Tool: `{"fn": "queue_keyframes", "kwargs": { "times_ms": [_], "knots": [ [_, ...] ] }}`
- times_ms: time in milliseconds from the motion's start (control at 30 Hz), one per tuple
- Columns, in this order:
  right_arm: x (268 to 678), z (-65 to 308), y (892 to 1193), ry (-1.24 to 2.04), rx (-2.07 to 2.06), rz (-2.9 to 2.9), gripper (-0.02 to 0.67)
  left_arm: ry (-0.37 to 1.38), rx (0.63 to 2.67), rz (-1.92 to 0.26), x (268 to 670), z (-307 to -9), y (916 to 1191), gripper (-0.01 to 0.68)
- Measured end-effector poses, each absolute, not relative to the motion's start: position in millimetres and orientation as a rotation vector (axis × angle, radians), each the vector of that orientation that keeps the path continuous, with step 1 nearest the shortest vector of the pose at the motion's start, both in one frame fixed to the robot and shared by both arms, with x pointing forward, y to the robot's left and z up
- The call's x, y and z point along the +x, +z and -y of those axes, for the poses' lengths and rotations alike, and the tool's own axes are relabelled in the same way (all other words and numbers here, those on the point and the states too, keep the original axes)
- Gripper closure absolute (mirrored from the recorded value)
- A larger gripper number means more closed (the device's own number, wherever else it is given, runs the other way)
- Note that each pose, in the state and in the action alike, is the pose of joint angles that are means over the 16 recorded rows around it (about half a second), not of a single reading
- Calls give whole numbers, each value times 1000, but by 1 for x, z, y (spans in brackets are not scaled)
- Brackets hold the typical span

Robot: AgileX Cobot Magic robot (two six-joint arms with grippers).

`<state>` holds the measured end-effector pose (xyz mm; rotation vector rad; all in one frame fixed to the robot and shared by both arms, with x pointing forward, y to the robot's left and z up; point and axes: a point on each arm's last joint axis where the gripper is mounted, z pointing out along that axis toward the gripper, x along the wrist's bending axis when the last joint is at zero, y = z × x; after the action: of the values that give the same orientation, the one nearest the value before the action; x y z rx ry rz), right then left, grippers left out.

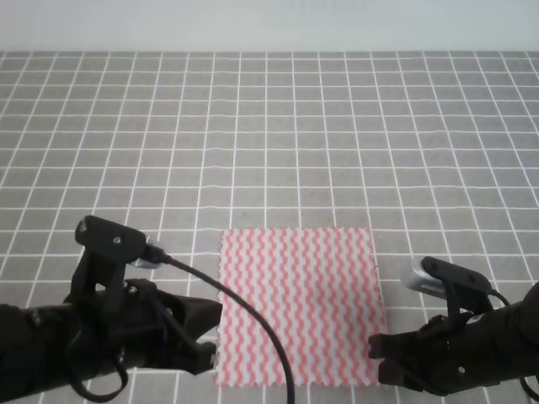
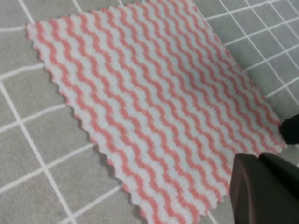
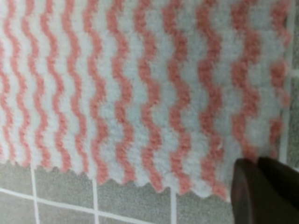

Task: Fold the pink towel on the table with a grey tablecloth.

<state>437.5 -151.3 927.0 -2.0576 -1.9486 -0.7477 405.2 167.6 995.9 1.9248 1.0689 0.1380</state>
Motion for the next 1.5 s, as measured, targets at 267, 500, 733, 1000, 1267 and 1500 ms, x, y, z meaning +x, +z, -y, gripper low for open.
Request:
{"fn": "queue_keyframes", "kwargs": {
  "times_ms": [267,500,733,1000,1267,1500],
  "knots": [
    [445,146,936,-804,-2042,1955,664,194,1989,-948,404,-167,996,676],
    [459,140,950,-903,-2023,1977,664,241,2078,-760,402,-165,995,667],
    [472,134,962,-998,-2018,1991,664,253,2162,-564,401,-160,988,558],
    [485,129,967,-1049,-2027,2000,664,242,2231,-388,403,-154,975,367],
    [494,127,966,-1071,-2042,2000,664,251,2302,-232,409,-149,958,276],
    [498,128,965,-1083,-2059,1993,664,257,2351,-161,415,-146,944,266]
  ]
}}
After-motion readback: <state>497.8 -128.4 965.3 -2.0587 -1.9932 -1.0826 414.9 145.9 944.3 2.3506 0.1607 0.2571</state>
